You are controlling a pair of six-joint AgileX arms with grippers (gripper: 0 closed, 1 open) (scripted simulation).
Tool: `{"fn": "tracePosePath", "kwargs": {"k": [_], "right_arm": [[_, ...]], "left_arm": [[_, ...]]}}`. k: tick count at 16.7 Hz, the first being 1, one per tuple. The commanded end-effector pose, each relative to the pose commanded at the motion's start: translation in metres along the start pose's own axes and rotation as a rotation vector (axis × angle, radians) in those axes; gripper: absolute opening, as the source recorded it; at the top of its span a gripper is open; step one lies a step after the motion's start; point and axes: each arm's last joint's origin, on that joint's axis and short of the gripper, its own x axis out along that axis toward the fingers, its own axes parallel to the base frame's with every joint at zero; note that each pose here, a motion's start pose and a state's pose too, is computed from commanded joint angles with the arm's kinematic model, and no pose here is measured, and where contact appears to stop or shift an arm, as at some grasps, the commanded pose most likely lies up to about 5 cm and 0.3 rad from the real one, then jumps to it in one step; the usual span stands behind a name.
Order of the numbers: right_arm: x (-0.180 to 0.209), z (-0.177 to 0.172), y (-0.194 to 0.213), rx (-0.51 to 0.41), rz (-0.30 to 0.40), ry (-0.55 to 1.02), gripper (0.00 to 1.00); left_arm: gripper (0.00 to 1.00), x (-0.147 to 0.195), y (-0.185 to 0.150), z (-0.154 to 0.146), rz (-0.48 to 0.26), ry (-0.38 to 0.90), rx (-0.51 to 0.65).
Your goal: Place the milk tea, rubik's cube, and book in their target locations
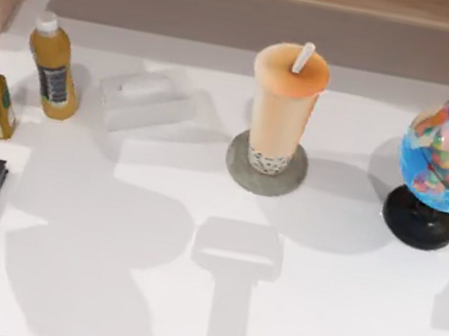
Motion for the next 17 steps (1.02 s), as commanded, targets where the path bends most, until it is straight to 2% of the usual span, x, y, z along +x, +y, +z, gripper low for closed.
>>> {"fn": "tracePosePath", "kwargs": {"k": [2,5,11,14,17], "right_arm": [[0.0,0.0,0.0,0.0,0.0,0.0,1.0],[0.0,0.0,0.0,0.0,0.0,0.0,1.0],[0.0,0.0,0.0,0.0,0.0,0.0,1.0],[0.0,0.0,0.0,0.0,0.0,0.0,1.0],[0.0,0.0,0.0,0.0,0.0,0.0,1.0]], "left_arm": [[0.0,-0.025,-0.009,0.005,0.006,0.009,0.153],[0.0,-0.074,-0.031,0.001,-0.024,0.019,0.435],[0.0,-0.185,-0.075,-0.052,-0.15,0.071,1.007],[0.0,-0.229,-0.1,-0.087,-0.269,0.104,1.179],[0.0,-0.262,-0.126,-0.124,-0.438,0.168,1.229]]}}
